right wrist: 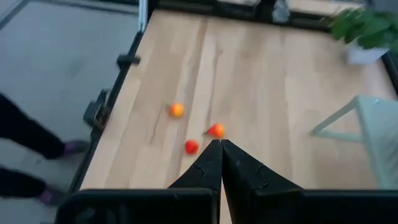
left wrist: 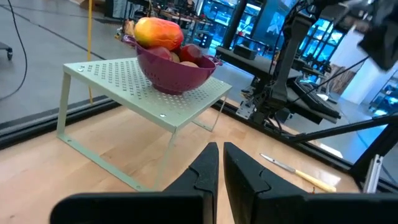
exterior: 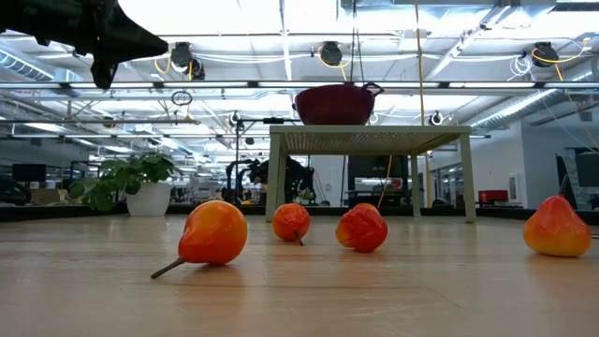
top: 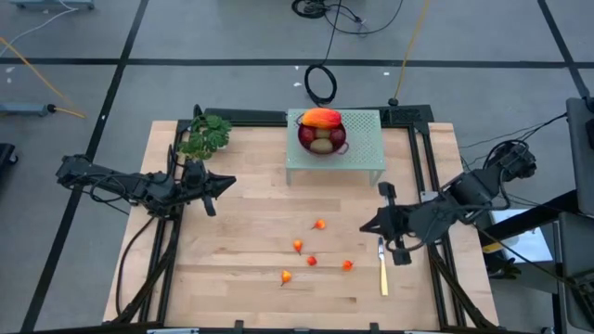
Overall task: Pick & Place Fruit
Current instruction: Put the pear into the strainer bowl on the shelf
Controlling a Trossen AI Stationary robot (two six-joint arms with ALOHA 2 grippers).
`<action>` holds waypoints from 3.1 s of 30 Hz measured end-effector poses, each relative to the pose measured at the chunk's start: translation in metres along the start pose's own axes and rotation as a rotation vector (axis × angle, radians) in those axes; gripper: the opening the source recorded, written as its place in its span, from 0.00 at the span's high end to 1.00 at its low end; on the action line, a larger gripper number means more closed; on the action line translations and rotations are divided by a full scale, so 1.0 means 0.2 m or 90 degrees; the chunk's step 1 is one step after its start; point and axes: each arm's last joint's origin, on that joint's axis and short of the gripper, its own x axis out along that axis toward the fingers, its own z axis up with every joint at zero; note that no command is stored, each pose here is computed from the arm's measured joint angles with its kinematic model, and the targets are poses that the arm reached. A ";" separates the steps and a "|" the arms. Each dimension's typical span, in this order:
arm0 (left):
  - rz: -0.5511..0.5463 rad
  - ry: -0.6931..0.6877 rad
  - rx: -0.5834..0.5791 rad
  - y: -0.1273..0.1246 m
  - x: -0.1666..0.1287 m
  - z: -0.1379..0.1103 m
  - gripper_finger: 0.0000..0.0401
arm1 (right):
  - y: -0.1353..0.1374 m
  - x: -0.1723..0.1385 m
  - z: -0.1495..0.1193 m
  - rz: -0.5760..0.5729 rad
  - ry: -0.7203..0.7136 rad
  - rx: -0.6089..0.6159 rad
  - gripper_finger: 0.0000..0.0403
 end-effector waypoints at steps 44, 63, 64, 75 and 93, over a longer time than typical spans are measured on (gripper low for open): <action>0.001 0.000 -0.066 0.00 0.00 0.00 0.94 | 0.10 0.68 -0.66 0.152 0.177 -0.036 0.94; 0.001 0.001 -0.064 0.00 0.00 0.00 0.94 | 0.16 0.89 -0.72 0.170 0.204 -0.051 0.48; 0.001 0.001 -0.064 0.00 0.00 0.00 0.94 | 0.16 0.90 -0.73 0.169 0.209 -0.053 0.46; 0.002 0.003 -0.057 0.00 0.00 0.00 0.94 | 0.15 0.99 -0.78 0.149 0.244 -0.046 0.31; 0.002 0.003 -0.045 0.00 0.00 0.00 0.94 | 0.11 1.09 -0.85 0.139 0.295 -0.032 0.38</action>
